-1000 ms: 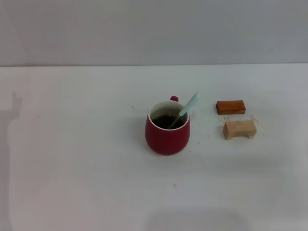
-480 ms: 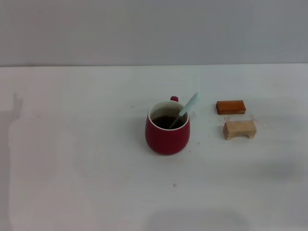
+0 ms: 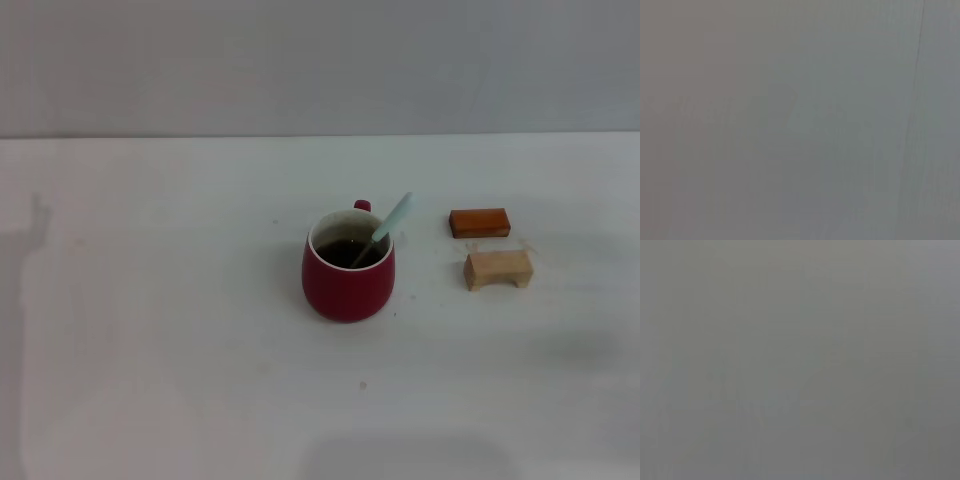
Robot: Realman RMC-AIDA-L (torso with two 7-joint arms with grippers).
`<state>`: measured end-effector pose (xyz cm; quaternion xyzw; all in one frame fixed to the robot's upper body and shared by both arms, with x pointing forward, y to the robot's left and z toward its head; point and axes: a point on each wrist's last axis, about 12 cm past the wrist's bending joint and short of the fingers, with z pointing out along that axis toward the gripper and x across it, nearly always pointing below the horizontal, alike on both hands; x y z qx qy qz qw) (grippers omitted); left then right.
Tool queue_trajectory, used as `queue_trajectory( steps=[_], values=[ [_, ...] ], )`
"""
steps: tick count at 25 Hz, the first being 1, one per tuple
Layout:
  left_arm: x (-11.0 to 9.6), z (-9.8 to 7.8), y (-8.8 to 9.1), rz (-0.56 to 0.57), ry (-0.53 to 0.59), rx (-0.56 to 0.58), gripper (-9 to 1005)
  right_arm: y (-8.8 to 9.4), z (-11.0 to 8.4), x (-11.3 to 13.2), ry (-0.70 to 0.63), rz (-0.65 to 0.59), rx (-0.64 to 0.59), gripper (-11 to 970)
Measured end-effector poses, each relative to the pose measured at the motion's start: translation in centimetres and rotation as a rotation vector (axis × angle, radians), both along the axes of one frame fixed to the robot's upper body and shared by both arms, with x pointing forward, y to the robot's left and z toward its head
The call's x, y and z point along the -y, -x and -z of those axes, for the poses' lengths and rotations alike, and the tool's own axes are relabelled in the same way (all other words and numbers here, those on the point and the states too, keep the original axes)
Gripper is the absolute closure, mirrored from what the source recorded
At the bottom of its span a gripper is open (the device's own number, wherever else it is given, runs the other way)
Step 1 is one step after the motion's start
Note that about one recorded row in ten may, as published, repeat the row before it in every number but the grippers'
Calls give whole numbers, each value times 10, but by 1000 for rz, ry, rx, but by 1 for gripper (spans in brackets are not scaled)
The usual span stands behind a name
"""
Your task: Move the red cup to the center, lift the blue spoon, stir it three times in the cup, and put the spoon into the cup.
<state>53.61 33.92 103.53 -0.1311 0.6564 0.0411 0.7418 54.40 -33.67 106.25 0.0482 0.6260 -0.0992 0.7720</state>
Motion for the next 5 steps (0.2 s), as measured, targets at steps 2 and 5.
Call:
queue_trajectory(
  steps=[2,5],
  values=[
    [0,0,0,2,-1,0,134,1,0,1,-4,7,-1,376],
    [1,0,0,10,-4,-2,134,2,2,2,-6,13,-4,291]
  ],
)
